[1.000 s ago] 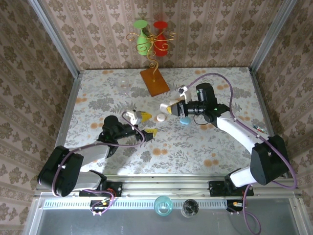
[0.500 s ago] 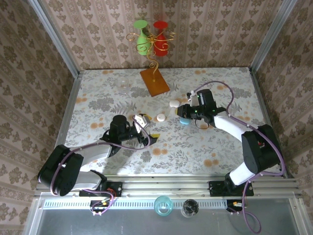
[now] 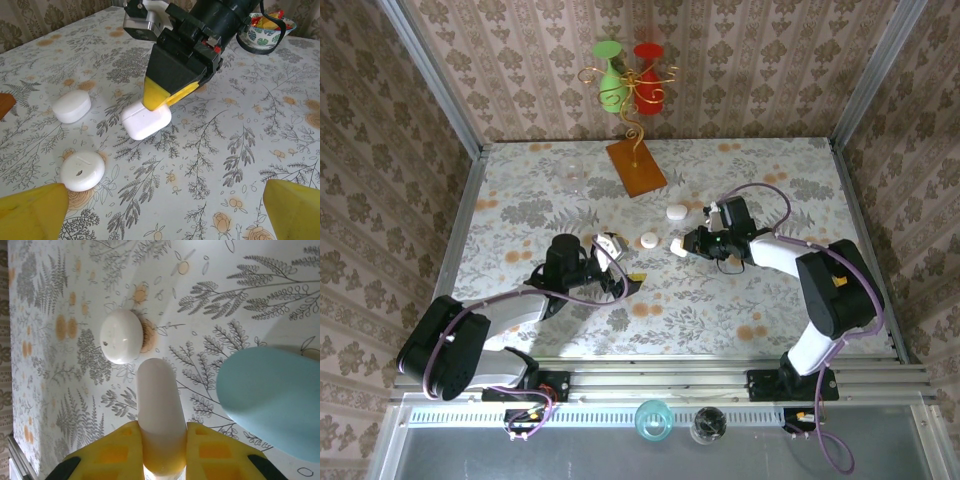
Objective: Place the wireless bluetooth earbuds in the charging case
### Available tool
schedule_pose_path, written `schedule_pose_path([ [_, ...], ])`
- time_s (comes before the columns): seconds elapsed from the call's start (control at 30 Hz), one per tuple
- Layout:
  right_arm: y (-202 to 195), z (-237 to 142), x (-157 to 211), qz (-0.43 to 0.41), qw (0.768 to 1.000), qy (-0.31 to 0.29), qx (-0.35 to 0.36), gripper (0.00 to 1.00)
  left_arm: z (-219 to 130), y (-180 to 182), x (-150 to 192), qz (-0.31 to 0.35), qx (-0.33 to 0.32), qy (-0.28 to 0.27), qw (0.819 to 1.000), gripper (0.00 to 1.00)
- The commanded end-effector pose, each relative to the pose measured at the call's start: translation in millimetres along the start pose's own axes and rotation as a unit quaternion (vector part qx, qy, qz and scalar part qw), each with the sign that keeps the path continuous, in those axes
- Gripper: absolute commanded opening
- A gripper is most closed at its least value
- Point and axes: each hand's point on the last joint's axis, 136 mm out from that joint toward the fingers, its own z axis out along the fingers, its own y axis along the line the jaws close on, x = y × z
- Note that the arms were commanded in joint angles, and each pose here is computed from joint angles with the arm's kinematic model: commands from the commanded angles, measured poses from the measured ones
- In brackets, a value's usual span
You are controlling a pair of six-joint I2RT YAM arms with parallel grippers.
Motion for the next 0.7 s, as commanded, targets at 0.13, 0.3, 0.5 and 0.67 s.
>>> schedule_pose_path([
  [0.13,-16,15,8,0.017,1.000,0.018,0.018,0.22,1,0,-1,0.012,-0.003,0.010,1.000,1.00],
  [0.3,-17,16,7,0.018,1.000,0.016,0.020,0.31,-1,0,-2,0.012,-0.004,0.012,1.000,1.00],
  [0.5,-5,-7,-10,-0.018,0.999,-0.020,0.032,0.50,-2,4,-7,0.001,-0.016,0.008,1.000,1.00],
  [0.67,10,-40,-28,-0.070,0.994,-0.067,0.051,0.56,-17,20,-18,0.020,-0.072,0.007,0.997,1.00],
])
